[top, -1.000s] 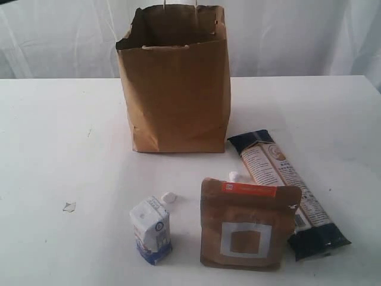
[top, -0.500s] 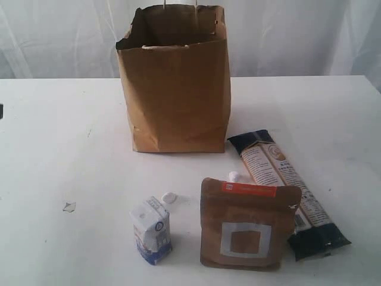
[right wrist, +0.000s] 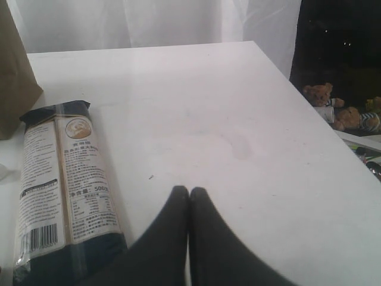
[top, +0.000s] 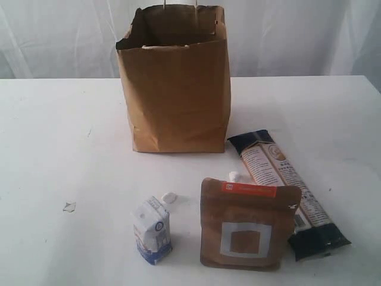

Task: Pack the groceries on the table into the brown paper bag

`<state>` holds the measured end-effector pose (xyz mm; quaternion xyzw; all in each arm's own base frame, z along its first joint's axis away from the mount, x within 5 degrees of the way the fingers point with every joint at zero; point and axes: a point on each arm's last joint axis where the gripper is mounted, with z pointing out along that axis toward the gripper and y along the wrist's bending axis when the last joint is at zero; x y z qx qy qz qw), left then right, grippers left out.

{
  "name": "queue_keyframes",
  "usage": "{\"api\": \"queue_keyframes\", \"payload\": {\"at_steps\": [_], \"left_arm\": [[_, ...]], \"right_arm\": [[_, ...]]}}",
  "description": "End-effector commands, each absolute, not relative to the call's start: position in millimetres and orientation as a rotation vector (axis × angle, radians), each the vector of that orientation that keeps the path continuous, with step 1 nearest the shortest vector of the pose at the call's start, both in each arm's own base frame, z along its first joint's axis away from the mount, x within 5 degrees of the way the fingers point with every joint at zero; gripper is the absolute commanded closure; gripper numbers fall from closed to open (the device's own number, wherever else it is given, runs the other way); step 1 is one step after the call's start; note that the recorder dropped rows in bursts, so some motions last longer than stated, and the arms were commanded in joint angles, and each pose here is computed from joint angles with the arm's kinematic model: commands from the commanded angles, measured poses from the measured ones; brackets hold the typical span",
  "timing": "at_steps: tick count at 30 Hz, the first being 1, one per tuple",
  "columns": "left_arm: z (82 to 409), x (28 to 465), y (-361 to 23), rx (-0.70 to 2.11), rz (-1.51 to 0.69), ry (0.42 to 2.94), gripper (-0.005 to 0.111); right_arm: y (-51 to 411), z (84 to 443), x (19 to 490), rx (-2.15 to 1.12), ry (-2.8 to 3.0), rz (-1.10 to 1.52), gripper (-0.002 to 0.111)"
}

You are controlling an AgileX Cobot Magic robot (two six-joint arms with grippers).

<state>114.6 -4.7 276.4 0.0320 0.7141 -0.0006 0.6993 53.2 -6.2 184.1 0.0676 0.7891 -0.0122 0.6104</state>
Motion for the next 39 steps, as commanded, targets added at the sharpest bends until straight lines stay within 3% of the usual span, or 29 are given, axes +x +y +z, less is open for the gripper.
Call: {"api": "queue_keyframes", "payload": {"at_steps": [1,9,21,29,39], "left_arm": [[258,97,-2,0.040,0.000,1.631,0.107],[206,81,-2,0.027,-0.007,1.722,0.107],[242,62,-3,0.045,-0.013,1.392,0.107],[196,50,6,-0.030,0.061,1.874,0.107],[196,50,6,-0.027,0.069,1.879,0.107]], "right_arm": [[-6,182,53,0.157,1.821,-0.033,0.108],[-6,182,53,0.157,1.821,-0.033,0.108],[-6,182,53,0.157,1.821,-0.033,0.108],[-6,182,53,0.157,1.821,-0.033,0.108],[-6,182,53,0.157,1.821,-0.033,0.108]]}}
